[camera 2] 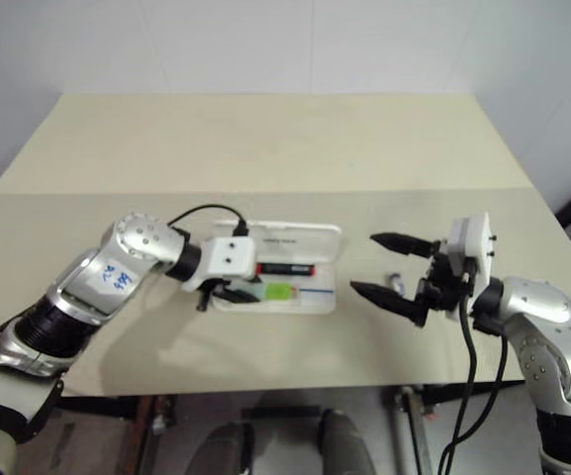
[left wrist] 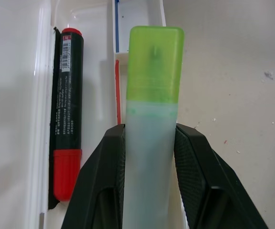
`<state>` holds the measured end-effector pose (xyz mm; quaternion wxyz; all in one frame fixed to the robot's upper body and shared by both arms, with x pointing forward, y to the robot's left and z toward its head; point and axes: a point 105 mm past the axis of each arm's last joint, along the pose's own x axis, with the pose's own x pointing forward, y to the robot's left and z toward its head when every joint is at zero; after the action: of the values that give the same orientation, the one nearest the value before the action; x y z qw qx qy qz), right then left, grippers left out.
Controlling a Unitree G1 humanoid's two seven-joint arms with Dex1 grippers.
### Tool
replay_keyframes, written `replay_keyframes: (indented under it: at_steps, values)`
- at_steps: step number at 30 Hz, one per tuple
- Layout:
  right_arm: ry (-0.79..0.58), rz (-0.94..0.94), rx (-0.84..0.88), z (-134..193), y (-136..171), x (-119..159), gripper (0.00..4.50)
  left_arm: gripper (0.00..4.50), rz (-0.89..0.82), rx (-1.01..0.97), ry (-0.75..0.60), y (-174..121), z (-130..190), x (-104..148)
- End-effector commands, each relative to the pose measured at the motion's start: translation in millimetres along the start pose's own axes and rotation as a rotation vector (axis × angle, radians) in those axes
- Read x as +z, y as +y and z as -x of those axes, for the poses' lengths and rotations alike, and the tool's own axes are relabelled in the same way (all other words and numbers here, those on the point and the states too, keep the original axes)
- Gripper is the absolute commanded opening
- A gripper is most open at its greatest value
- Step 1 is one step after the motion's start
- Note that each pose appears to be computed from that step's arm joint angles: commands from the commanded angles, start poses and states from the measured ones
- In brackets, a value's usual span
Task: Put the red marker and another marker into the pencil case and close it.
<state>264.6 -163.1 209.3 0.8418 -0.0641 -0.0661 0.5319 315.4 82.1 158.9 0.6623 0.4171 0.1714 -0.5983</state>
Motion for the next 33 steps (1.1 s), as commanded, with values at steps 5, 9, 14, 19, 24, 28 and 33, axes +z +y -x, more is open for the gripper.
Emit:
replay_keyframes:
  at_steps: [5,9,14,19,24,28,33]
  values:
    - [-0.028,0.048,-0.009,2.1,2.5,10.9,4.5,1.11,-0.062,0.027,-0.001,8.3,3.9,12.3]
    - [-0.028,0.05,-0.012,2.4,1.7,10.9,4.5,1.11,-0.064,0.025,-0.005,7.0,2.7,14.5]
    - [-0.03,0.051,-0.013,1.8,0.5,11.1,4.5,1.11,-0.064,0.023,0.006,4.8,-0.2,13.6]
    - [-0.031,0.055,-0.012,1.0,-0.7,11.6,4.5,1.11,-0.062,0.028,0.011,3.5,-2.5,13.4]
    - [-0.032,0.057,-0.012,0.6,-1.9,12.1,4.5,1.11,-0.055,0.039,0.014,2.9,-4.4,13.8]
    - [-0.032,0.061,-0.012,0.1,-3.4,12.7,4.5,1.11,-0.051,0.039,0.022,1.4,-5.2,12.7]
    - [-0.03,0.064,-0.01,-0.1,-4.2,12.8,4.5,1.11,-0.05,0.041,0.054,-0.7,-2.7,7.5]
